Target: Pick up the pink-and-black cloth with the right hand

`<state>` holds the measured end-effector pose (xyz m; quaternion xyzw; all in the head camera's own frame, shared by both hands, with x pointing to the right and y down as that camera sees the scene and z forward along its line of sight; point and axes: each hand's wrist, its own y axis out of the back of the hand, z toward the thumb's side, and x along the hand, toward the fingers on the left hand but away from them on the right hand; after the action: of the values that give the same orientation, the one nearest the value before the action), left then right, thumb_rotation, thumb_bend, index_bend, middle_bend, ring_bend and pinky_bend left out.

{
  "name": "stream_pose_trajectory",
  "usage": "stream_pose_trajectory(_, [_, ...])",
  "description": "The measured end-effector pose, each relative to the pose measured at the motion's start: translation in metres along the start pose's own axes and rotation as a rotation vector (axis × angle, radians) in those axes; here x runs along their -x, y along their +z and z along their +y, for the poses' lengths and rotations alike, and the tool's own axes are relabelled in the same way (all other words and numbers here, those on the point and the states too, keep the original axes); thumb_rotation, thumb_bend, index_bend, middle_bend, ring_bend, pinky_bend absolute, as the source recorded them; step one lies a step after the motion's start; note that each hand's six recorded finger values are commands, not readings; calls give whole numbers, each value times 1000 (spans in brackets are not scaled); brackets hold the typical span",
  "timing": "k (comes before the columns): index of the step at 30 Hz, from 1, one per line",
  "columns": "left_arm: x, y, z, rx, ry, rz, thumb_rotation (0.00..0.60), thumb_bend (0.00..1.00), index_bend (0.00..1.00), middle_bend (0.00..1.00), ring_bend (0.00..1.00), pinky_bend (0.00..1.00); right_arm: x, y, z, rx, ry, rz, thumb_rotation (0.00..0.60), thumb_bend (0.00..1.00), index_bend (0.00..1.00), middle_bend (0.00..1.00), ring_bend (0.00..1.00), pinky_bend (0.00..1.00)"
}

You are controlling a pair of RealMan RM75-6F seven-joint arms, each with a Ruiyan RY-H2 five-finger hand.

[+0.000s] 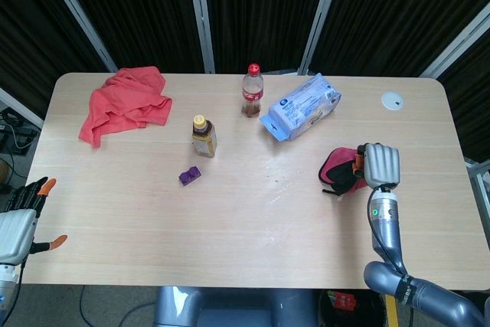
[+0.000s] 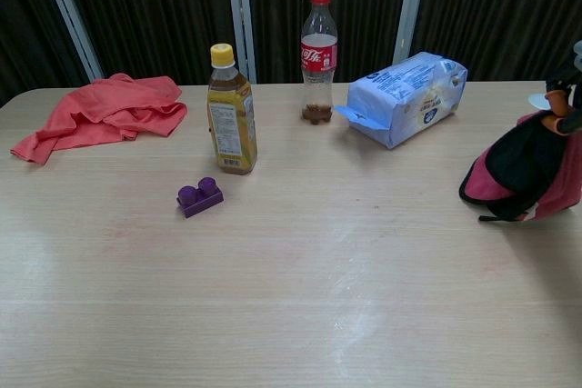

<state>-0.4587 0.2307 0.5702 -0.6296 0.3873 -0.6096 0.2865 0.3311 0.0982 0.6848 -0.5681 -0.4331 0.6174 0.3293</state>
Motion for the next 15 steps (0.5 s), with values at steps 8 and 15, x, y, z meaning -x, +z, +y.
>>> stream_pose_trajectory(8, [0, 0, 0, 4, -1, -1, 600, 0, 0, 0, 0, 0, -2, -11, -17, 14, 103, -22, 600, 85, 88, 3, 0, 188])
stream_pose_trajectory(15, [1, 0, 0, 3, 1, 0, 600, 0, 0, 0, 0, 0, -6, -27, -4, -23, 112, -29, 600, 44, 45, 0, 0, 129])
